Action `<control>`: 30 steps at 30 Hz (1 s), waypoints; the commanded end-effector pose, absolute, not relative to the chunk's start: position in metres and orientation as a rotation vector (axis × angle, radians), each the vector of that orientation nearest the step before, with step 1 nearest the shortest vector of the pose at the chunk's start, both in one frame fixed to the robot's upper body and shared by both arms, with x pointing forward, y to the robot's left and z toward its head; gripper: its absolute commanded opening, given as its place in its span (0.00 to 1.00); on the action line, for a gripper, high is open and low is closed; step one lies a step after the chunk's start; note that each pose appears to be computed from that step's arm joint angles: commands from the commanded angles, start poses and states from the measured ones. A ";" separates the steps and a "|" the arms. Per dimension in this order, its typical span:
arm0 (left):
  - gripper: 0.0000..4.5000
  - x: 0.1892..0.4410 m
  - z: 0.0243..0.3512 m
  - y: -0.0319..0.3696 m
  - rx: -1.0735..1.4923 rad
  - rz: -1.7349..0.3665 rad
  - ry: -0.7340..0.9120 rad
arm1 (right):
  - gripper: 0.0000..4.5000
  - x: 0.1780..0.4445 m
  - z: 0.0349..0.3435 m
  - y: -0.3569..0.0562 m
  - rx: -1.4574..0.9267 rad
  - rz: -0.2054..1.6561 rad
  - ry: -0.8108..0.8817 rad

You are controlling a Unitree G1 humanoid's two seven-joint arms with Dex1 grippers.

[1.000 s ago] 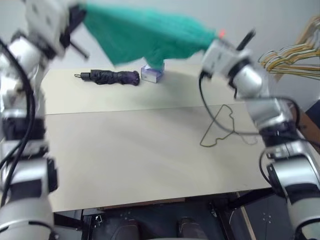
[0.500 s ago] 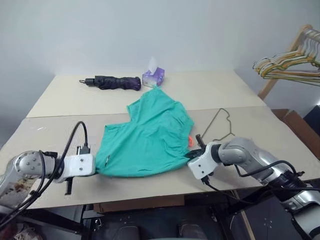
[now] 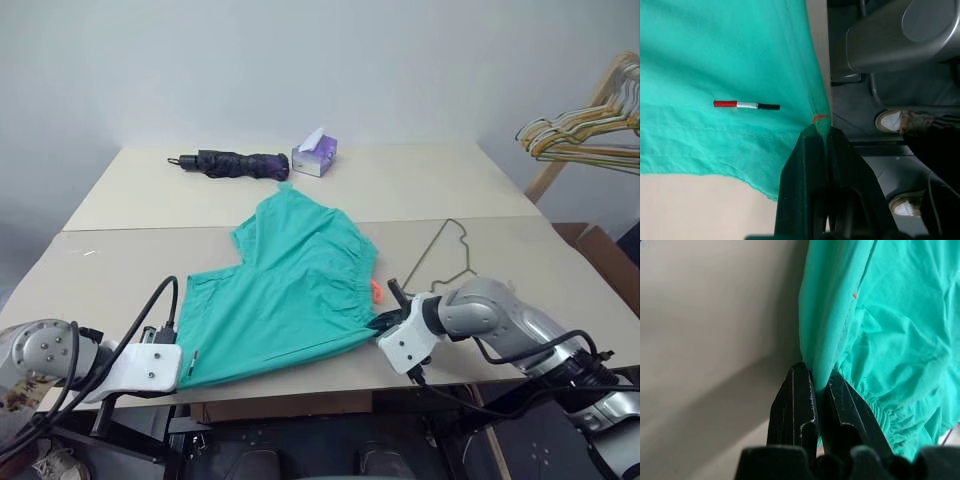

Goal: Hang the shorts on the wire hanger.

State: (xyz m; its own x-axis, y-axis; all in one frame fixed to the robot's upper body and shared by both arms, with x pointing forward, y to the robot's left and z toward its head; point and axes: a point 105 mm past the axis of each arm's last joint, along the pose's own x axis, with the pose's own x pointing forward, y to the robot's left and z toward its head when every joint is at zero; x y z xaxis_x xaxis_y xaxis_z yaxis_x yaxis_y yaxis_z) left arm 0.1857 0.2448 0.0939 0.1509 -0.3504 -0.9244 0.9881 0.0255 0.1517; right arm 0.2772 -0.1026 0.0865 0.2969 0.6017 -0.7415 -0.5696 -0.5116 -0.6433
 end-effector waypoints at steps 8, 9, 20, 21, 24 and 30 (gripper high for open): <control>0.50 0.203 0.102 0.251 1.057 -1.204 0.776 | 0.83 0.256 0.095 -0.116 -1.461 1.538 0.076; 0.56 0.204 0.105 0.251 1.048 -1.214 0.771 | 0.90 0.255 0.098 -0.116 -1.438 1.538 0.079; 0.99 0.263 0.177 0.200 0.739 -1.151 0.271 | 1.00 0.311 0.155 -0.135 -0.926 1.030 0.179; 0.99 0.266 0.179 0.195 0.722 -1.156 0.253 | 1.00 0.318 0.158 -0.137 -0.864 0.978 0.195; 0.99 0.280 0.185 0.176 0.648 -1.132 0.169 | 1.00 0.345 0.155 -0.152 -0.693 0.760 0.288; 0.99 0.293 0.176 0.148 0.601 -1.117 0.116 | 1.00 0.382 0.124 -0.182 -0.495 0.378 0.464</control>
